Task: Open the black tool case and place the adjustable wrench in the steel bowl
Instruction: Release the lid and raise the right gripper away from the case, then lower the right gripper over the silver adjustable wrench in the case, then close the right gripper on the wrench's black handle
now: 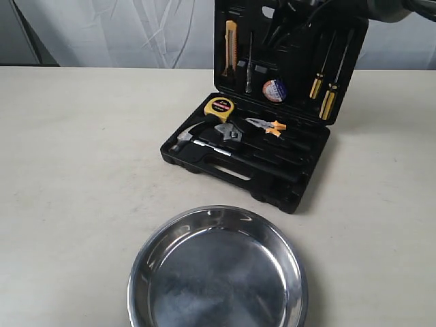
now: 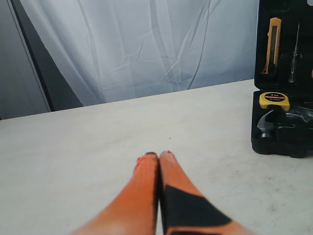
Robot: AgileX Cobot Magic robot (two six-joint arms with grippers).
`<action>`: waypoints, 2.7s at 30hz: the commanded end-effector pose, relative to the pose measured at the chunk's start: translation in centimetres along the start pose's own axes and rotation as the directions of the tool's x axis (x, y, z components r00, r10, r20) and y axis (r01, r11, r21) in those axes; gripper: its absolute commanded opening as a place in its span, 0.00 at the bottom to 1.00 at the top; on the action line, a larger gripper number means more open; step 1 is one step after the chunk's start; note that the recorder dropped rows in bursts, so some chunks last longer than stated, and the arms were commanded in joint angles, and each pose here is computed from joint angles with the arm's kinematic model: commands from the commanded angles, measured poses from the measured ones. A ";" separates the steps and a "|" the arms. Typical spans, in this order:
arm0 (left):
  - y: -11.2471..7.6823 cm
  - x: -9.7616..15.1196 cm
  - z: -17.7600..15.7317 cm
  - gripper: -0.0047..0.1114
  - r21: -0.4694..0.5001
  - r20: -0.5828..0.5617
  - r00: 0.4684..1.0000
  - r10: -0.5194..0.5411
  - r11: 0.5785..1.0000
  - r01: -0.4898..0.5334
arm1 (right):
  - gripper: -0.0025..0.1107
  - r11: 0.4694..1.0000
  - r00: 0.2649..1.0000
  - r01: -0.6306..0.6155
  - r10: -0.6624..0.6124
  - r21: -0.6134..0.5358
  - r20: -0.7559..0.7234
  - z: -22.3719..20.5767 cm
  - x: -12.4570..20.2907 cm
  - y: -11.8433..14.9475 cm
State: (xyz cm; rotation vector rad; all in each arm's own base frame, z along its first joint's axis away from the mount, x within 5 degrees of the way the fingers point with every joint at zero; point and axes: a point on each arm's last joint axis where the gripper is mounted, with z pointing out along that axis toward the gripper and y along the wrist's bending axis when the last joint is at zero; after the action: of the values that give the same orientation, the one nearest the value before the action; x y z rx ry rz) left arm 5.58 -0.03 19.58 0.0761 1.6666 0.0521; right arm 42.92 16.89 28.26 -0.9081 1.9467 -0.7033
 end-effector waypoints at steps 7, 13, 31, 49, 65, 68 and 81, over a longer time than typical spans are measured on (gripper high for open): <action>0.0 -0.1 0.0 0.04 0.001 0.005 1.000 -0.003 1.000 0.003 | 0.01 0.976 0.975 -0.216 0.217 0.019 -0.040 0.2 0.7 -0.2; 0.0 -0.1 0.0 0.04 0.001 0.005 1.000 -0.003 1.000 0.003 | 0.01 0.917 0.923 -0.383 0.377 -0.113 -0.072 0.1 0.5 1.1; 0.0 -0.1 0.0 0.04 0.001 0.005 1.000 -0.003 1.000 0.003 | 0.01 0.448 0.989 -0.128 -0.014 -0.885 -0.150 -1.7 1.6 10.9; 0.0 -0.1 0.0 0.04 0.001 0.005 1.000 -0.003 1.000 0.003 | 0.01 0.840 0.885 -0.442 0.352 -0.315 -0.305 3.6 3.6 5.0; 0.0 -0.1 0.0 0.04 0.001 0.005 1.000 -0.003 1.000 0.003 | 0.07 0.601 0.968 -0.204 0.005 -0.773 -0.252 5.8 4.7 13.0; 0.0 -0.1 0.0 0.04 0.001 0.005 1.000 -0.003 1.000 0.003 | 0.26 0.614 0.970 -0.202 0.017 -0.763 -0.243 6.4 4.8 13.4; 0.0 -0.1 0.0 0.04 0.001 0.005 1.000 -0.003 1.000 0.003 | 0.30 0.658 0.973 -0.132 -0.057 -0.741 -0.224 7.1 5.7 13.8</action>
State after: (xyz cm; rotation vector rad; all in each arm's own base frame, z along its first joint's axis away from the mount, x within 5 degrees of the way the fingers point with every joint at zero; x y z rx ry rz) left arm 5.58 -0.03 19.58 0.0761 1.6666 0.0521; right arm 42.49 19.68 12.61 -1.2808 2.5014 0.1289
